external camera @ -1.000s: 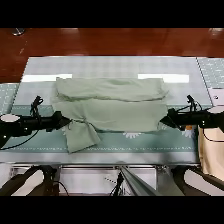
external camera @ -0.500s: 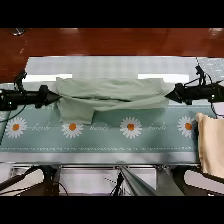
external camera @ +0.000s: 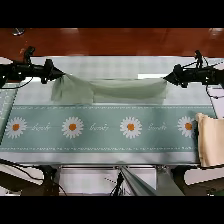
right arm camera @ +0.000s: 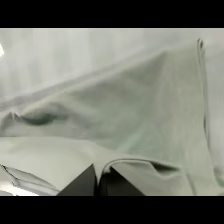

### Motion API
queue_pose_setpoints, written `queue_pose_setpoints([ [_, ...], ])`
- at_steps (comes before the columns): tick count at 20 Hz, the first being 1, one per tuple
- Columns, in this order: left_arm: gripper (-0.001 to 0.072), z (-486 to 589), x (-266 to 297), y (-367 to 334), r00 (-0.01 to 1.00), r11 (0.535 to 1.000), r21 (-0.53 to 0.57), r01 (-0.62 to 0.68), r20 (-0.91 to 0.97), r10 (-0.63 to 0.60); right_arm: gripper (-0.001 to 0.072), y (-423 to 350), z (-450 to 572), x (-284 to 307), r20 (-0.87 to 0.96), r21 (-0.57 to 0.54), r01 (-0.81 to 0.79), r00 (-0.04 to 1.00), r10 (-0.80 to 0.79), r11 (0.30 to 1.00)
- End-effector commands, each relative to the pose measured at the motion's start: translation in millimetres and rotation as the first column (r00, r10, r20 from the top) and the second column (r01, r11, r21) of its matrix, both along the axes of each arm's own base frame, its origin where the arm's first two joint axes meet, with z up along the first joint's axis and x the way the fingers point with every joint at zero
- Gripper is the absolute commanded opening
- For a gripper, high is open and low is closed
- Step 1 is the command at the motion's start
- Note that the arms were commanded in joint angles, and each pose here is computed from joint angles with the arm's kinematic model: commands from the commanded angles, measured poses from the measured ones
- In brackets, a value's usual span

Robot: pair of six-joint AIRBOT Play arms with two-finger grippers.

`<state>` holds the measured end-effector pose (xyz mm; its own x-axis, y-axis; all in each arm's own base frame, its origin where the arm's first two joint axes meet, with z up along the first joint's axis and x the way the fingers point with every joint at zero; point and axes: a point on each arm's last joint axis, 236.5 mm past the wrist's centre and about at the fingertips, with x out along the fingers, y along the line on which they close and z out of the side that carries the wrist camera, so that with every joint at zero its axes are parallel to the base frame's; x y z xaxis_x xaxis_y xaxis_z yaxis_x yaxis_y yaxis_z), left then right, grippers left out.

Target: Fold the shirts.

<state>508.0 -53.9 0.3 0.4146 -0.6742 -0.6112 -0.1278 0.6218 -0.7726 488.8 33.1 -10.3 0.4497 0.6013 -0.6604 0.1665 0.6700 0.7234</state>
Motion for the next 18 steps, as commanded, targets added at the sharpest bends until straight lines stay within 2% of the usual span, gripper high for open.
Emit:
queue_pose_setpoints([
  [1, 0.0021, -11, 31, 6, 1.0, 1.0, -0.012, -0.018, -0.005, 0.018, 0.0024, -5, -13, 26, 0.003, 0.022, 0.034, 0.999, -0.034, 0.999],
  [7, 0.0024, -46, 32, 6, 0.999, 1.0, -0.016, 0.001, -0.045, -0.002, 0.0027, -13, -43, 36, -0.025, 0.026, 0.087, 0.996, -0.086, 0.996],
  [8, 0.0103, -47, 33, 5, 0.999, 1.0, -0.014, 0.002, -0.044, -0.002, 0.0201, -14, -46, 38, -0.026, 0.024, 0.095, 0.995, -0.094, 0.995],
  [9, 0.038, -46, 33, 4, 0.999, 1.0, -0.014, 0.005, -0.043, -0.006, 0.0503, -15, -47, 39, -0.025, 0.025, 0.098, 0.995, -0.097, 0.995],
  [10, 0.07, -42, 31, 3, 0.999, 1.0, -0.019, 0.016, -0.043, -0.017, 0.0629, -16, -45, 40, -0.014, 0.024, 0.094, 0.995, -0.094, 0.995],
  [13, 0.0702, -25, 15, 42, 0.993, 0.999, 0.028, 0.026, -0.119, -0.022, 0.0627, -48, -20, 34, -0.008, 0.05, 0.075, 0.997, -0.075, 0.996],
  [15, 0.0702, -20, -17, 92, 0.98, 0.989, 0.145, 0.026, -0.201, 0.004, 0.0627, -81, -13, 17, -0.042, 0.079, 0.098, 0.995, -0.095, 0.992],
  [18, 0.0702, -6, -44, 136, 0.981, 0.958, 0.287, -0.021, -0.177, 0.075, 0.0627, -114, -40, -15, -0.168, 0.02, 0.131, 0.978, -0.126, 0.991],
])
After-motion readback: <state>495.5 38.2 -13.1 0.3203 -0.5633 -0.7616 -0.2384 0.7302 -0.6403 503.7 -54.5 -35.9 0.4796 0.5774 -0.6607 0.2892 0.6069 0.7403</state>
